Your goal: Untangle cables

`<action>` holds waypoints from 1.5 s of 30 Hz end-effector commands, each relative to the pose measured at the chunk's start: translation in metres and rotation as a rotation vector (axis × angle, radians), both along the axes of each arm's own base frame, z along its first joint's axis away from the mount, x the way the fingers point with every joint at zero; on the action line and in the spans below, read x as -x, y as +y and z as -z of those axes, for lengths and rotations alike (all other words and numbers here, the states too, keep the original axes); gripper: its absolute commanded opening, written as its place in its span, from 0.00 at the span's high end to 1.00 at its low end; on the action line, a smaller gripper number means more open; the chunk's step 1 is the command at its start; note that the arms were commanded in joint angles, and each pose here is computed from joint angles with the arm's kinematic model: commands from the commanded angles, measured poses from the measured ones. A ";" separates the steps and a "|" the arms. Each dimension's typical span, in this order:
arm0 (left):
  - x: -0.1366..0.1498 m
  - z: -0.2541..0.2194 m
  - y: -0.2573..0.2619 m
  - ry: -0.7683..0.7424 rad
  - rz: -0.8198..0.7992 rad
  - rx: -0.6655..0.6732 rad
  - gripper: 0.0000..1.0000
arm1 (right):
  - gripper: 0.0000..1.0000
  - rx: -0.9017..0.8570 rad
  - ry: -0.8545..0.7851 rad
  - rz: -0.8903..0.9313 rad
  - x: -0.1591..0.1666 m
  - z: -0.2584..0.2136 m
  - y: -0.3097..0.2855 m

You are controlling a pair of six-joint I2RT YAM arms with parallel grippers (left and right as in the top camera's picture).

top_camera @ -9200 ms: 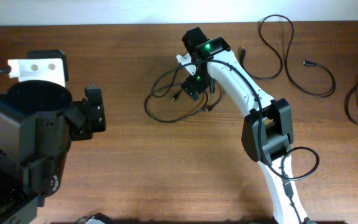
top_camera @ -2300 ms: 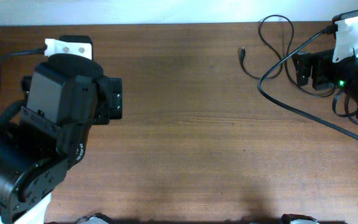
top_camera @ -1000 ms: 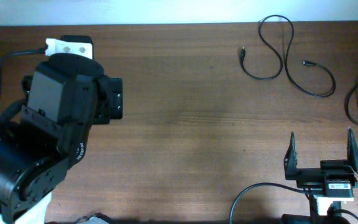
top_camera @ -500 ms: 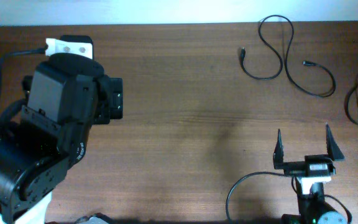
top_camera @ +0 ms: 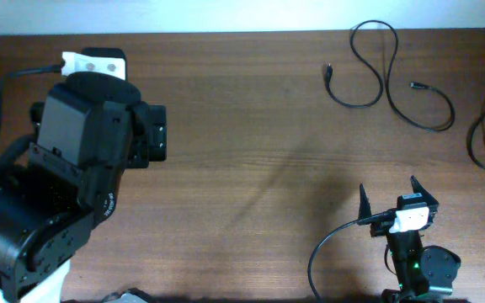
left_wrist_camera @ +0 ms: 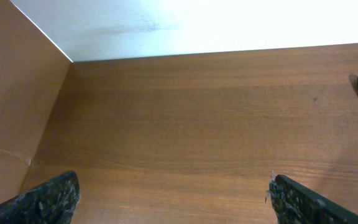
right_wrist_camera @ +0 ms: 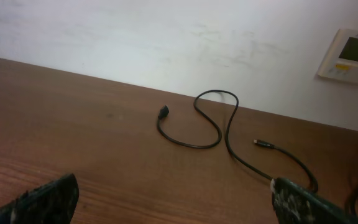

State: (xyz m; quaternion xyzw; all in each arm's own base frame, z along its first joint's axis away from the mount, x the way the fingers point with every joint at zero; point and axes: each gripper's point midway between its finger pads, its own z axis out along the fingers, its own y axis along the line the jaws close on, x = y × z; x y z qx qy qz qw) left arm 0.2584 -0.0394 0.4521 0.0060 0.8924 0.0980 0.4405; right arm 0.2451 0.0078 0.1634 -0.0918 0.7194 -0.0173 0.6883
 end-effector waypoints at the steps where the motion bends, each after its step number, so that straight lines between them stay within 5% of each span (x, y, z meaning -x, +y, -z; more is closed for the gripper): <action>1: 0.000 0.000 0.001 0.000 -0.002 -0.001 0.01 | 0.02 -0.008 0.006 0.004 0.000 0.003 -0.001; 15: -0.002 -0.002 0.000 -0.009 -0.002 0.004 0.01 | 0.01 -0.008 0.006 0.004 0.000 0.003 -0.001; 21: -0.038 -0.079 -0.039 -0.357 0.064 0.311 0.01 | 0.01 -0.008 0.006 0.004 0.000 0.003 -0.001; 25: -0.044 -0.100 -0.043 -0.482 0.083 0.369 0.01 | 0.01 -0.009 0.006 0.004 0.000 0.003 -0.001; 36: -0.042 -0.019 -0.066 -0.661 0.247 0.424 0.01 | 0.01 -0.008 0.006 0.004 0.000 0.003 -0.001; 45: -0.012 0.137 -0.047 -0.586 0.270 0.347 0.01 | 0.02 -0.008 0.006 0.004 0.000 0.003 -0.001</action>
